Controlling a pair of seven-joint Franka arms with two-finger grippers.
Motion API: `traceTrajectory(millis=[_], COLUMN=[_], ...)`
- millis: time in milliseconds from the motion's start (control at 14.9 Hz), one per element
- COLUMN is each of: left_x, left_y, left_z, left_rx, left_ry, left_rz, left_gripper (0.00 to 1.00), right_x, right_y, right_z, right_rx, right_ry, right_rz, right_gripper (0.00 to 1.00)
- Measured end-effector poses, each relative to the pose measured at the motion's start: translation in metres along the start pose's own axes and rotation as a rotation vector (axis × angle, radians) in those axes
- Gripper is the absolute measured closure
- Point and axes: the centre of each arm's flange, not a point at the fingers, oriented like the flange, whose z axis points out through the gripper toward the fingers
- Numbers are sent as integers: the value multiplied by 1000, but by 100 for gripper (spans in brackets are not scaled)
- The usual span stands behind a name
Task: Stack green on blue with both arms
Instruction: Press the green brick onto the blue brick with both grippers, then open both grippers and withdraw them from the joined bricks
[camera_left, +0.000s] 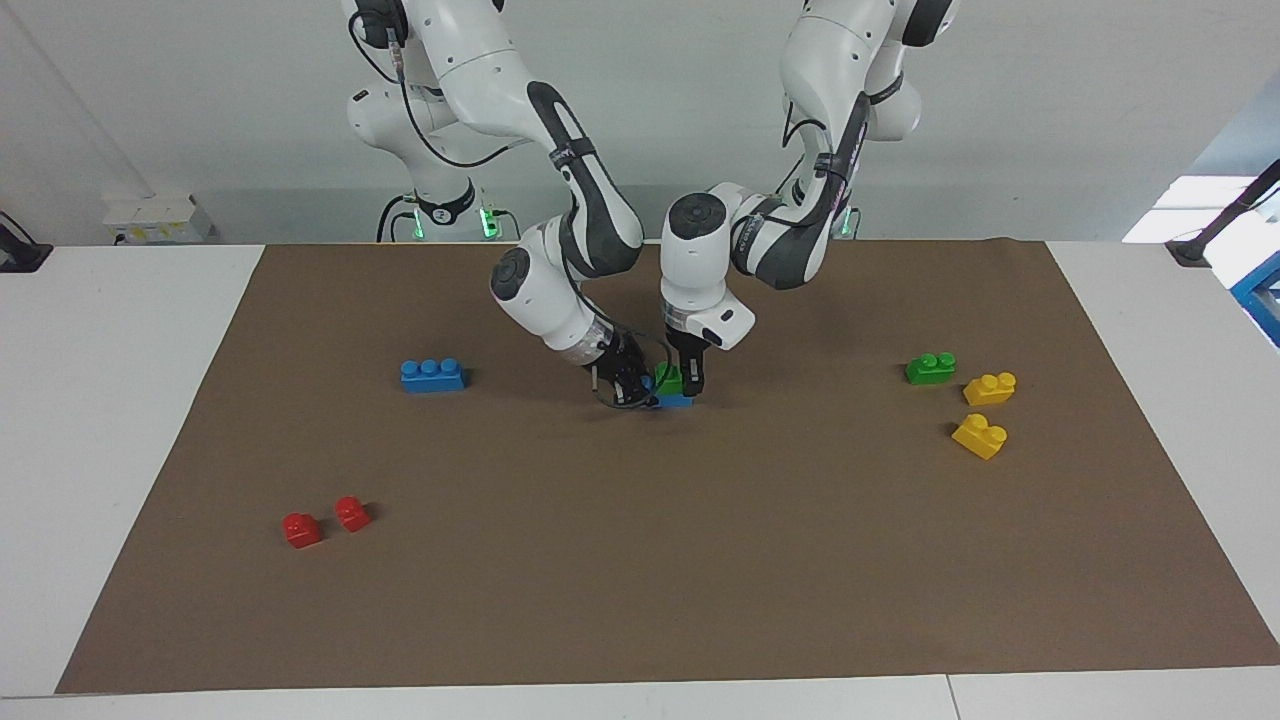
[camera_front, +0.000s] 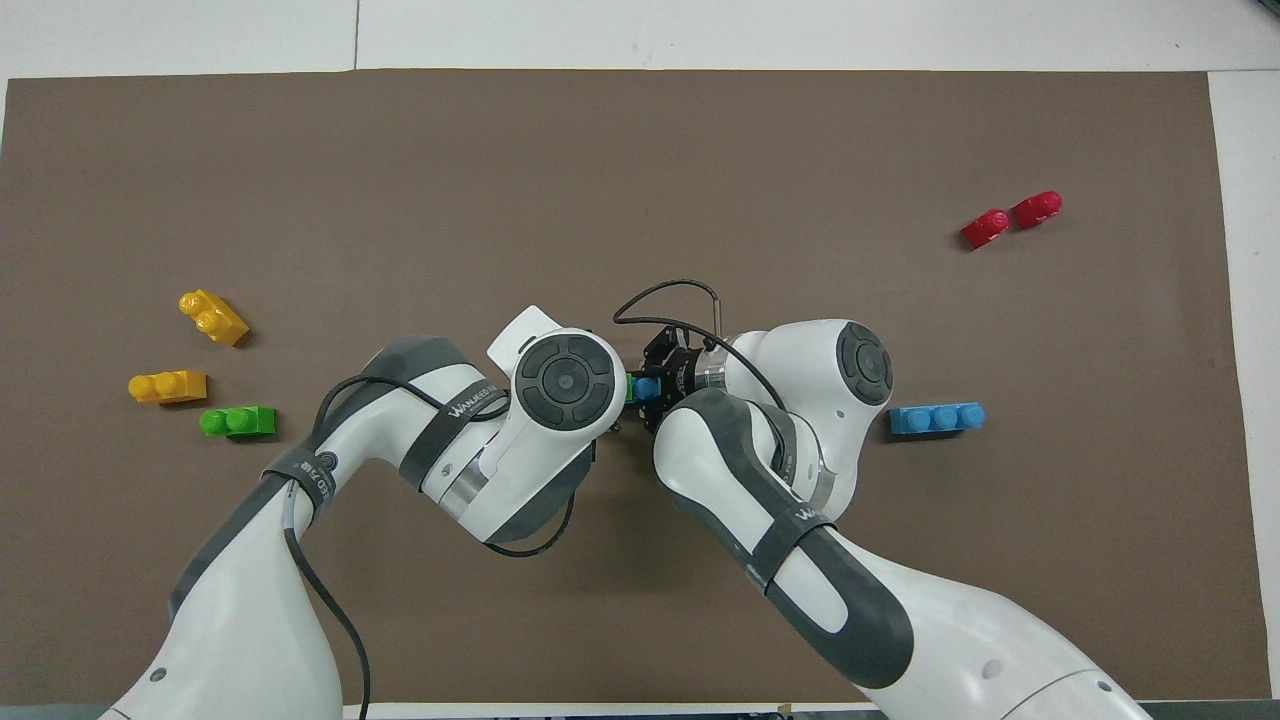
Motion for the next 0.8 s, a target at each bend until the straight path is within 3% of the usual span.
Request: traceTrajectory(millis=[201, 335, 670, 737, 804], left_x=[8, 21, 68, 82, 96], left_y=[6, 13, 32, 38, 43], left_z=[-15, -29, -64, -73, -81], left_rx=[-26, -42, -68, -79, -84], left_ry=[-4, -1, 26, 32, 39], left_rz=[47, 81, 239, 275, 311], left_gripper=[0, 0, 0, 0, 0], right_x=[0, 1, 8, 10, 13], right_y=[0, 0, 1, 0, -3], right_z=[0, 1, 12, 11, 8], right_rx=[0, -1, -17, -18, -21], right_ry=[0, 1, 13, 12, 9], right_rz=[0, 1, 12, 15, 21], right_gripper=[65, 61, 9, 1, 0])
